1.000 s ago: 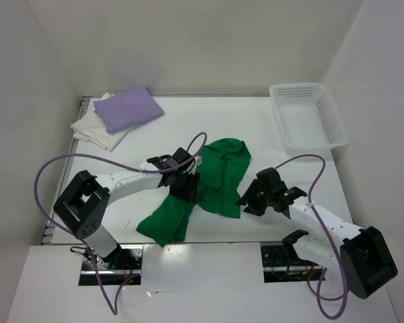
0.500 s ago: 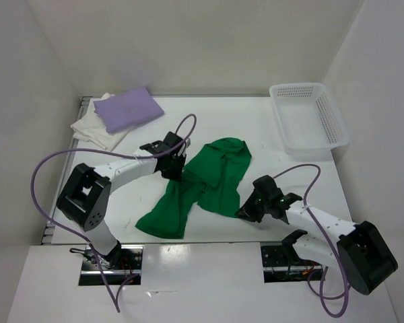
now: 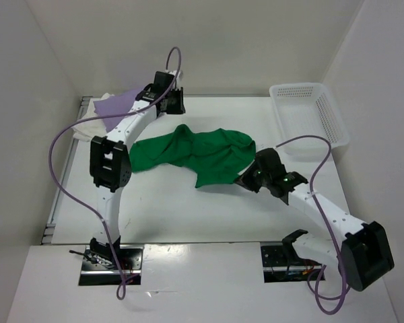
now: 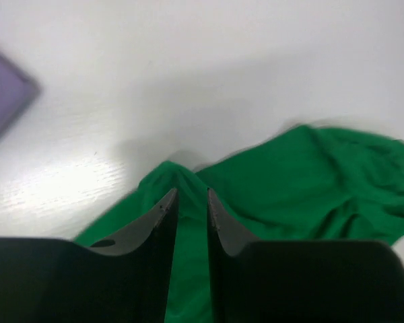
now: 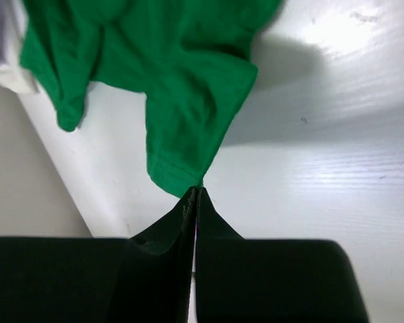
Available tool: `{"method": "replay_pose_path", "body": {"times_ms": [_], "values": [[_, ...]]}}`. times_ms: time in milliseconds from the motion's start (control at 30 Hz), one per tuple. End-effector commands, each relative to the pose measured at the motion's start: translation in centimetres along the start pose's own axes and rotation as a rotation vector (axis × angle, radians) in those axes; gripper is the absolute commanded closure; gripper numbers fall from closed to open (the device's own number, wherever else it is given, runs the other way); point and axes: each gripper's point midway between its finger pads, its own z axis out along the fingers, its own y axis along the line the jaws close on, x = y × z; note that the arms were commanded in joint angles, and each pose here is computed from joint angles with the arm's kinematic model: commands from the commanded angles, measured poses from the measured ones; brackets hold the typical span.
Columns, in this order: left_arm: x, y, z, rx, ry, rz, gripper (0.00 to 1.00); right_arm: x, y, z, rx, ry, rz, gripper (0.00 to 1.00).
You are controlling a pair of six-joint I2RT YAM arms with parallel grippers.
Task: Fold and stack the t-shirts
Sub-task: Flatten out the tshirt
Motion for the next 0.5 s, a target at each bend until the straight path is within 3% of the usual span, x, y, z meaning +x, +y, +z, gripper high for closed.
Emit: {"method": "replay_pose_path", "body": {"times_ms": [0, 67, 100, 133, 233, 267, 333, 467], "values": [[-1.3, -2.4, -5.5, 0.098, -0.033, -0.005, 0.71, -2.0, -0.3, -2.2, 0.021, -0.081, -0.027, 1.0], [0.1, -0.9, -6.7, 0.118, -0.029, -0.05, 0.77, -2.4, -0.8, -3.1, 0.008, -0.09, -0.014, 1.0], [0.2, -1.4, -9.1, 0.161, -0.045, -0.077, 0.8, -2.3, -1.5, -3.0, 0.016, -0.087, -0.002, 1.0], [4.4, -0.1, -8.7, 0.143, 0.037, -0.101, 0.84, -2.2, -1.8, -3.5, 0.004, -0.084, -0.003, 1.0], [6.3, 2.5, -11.4, 0.049, 0.028, -0.151, 0.87, -2.5, -3.0, -3.8, 0.009, -0.092, 0.005, 1.0], [8.2, 4.5, -11.4, 0.004, 0.059, -0.202, 0.86, -2.1, -3.3, -3.6, 0.013, -0.078, 0.006, 1.0], [8.7, 5.4, -12.3, 0.011, 0.055, -0.354, 0.65, -1.9, -3.1, -3.5, 0.001, -0.061, -0.004, 1.0], [10.2, 6.4, -12.3, 0.088, -0.022, -0.718, 0.58, -1.8, -3.2, -2.8, 0.004, -0.047, -0.012, 1.0]]}}
